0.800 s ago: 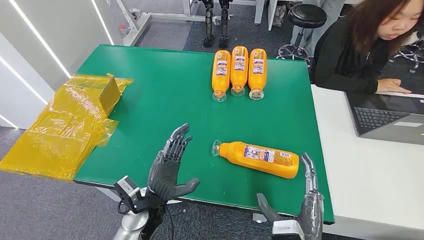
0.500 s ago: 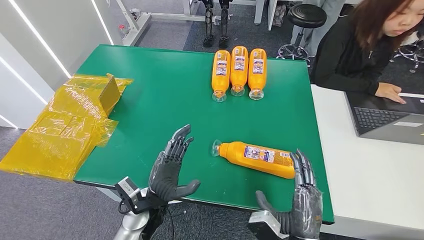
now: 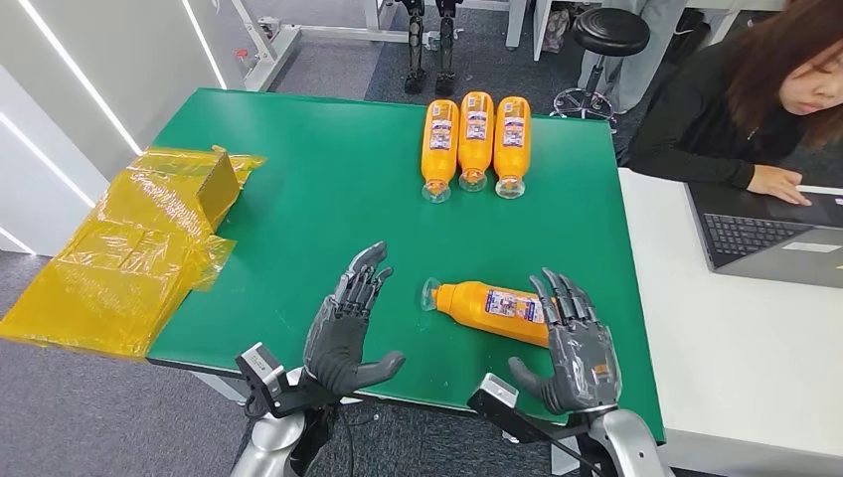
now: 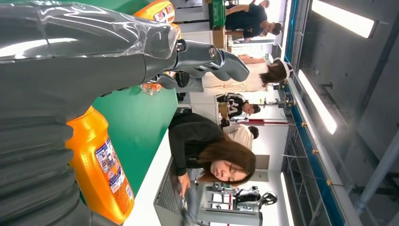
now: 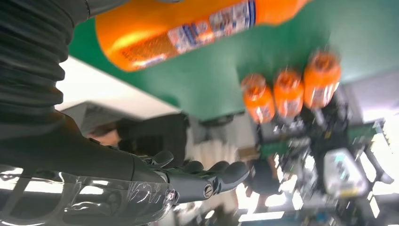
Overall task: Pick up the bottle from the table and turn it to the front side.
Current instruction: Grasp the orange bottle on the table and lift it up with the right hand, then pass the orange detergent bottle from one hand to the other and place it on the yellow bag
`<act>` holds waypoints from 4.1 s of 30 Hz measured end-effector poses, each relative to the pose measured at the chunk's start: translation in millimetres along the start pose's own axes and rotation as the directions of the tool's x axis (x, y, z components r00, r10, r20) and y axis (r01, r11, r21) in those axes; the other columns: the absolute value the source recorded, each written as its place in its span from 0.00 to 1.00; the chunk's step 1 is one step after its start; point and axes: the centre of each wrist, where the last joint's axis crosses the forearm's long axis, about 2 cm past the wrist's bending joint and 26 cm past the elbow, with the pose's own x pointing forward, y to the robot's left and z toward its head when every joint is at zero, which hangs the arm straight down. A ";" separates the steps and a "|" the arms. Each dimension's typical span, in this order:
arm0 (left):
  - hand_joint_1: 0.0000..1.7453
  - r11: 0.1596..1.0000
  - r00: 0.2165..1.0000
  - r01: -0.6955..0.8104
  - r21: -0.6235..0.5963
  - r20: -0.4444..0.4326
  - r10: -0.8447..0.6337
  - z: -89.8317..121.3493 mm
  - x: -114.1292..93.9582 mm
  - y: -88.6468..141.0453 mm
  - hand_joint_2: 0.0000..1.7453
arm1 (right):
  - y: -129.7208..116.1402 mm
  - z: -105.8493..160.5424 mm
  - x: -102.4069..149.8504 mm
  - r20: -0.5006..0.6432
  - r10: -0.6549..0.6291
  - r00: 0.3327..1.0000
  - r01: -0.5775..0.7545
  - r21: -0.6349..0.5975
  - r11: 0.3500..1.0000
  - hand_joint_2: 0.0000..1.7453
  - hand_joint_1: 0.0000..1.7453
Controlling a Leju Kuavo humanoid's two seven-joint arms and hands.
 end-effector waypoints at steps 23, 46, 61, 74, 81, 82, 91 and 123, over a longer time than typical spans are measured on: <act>0.00 1.000 0.999 -0.020 0.003 -0.033 0.020 14.7 -4.2 -4.3 1.00 | -80.1 -113.6 -127.9 0.043 -0.226 0.973 0.169 0.537 0.826 1.00 0.00; 0.00 0.999 0.999 -0.040 0.019 -0.019 0.041 7.7 -4.7 -0.7 1.00 | 2.1 -83.9 -106.3 0.027 -0.158 0.987 0.101 0.661 0.744 1.00 1.00; 0.00 0.999 0.999 -0.040 0.021 -0.028 0.040 12.0 -5.8 -1.1 1.00 | 10.7 -80.1 -95.2 0.056 -0.140 0.989 0.074 0.631 0.772 1.00 1.00; 0.00 0.999 0.999 -0.011 0.041 -0.051 0.013 26.2 -6.0 0.5 1.00 | 1.4 -89.0 -71.6 0.111 -0.039 0.993 0.010 0.244 0.970 1.00 1.00; 0.00 0.999 0.998 -0.004 0.042 -0.058 0.007 28.6 -6.3 0.1 1.00 | -7.9 -59.8 -49.7 0.126 -0.045 0.991 0.043 0.017 0.999 1.00 1.00; 0.00 0.999 0.998 -0.003 0.044 -0.058 0.006 29.0 -6.3 -0.1 1.00 | -8.1 -54.6 -47.5 0.133 -0.050 0.990 0.050 0.002 0.999 1.00 1.00; 0.00 0.998 0.998 -0.006 0.057 -0.058 0.009 31.5 -6.3 -1.5 1.00 | 2.2 -17.1 -16.1 0.220 -0.094 0.971 0.130 -0.158 0.979 1.00 1.00; 0.21 0.927 0.924 -0.367 -0.081 0.085 0.373 -20.6 24.8 1.8 1.00 | 55.2 14.7 112.6 0.315 -0.368 0.875 0.391 -0.013 0.920 1.00 1.00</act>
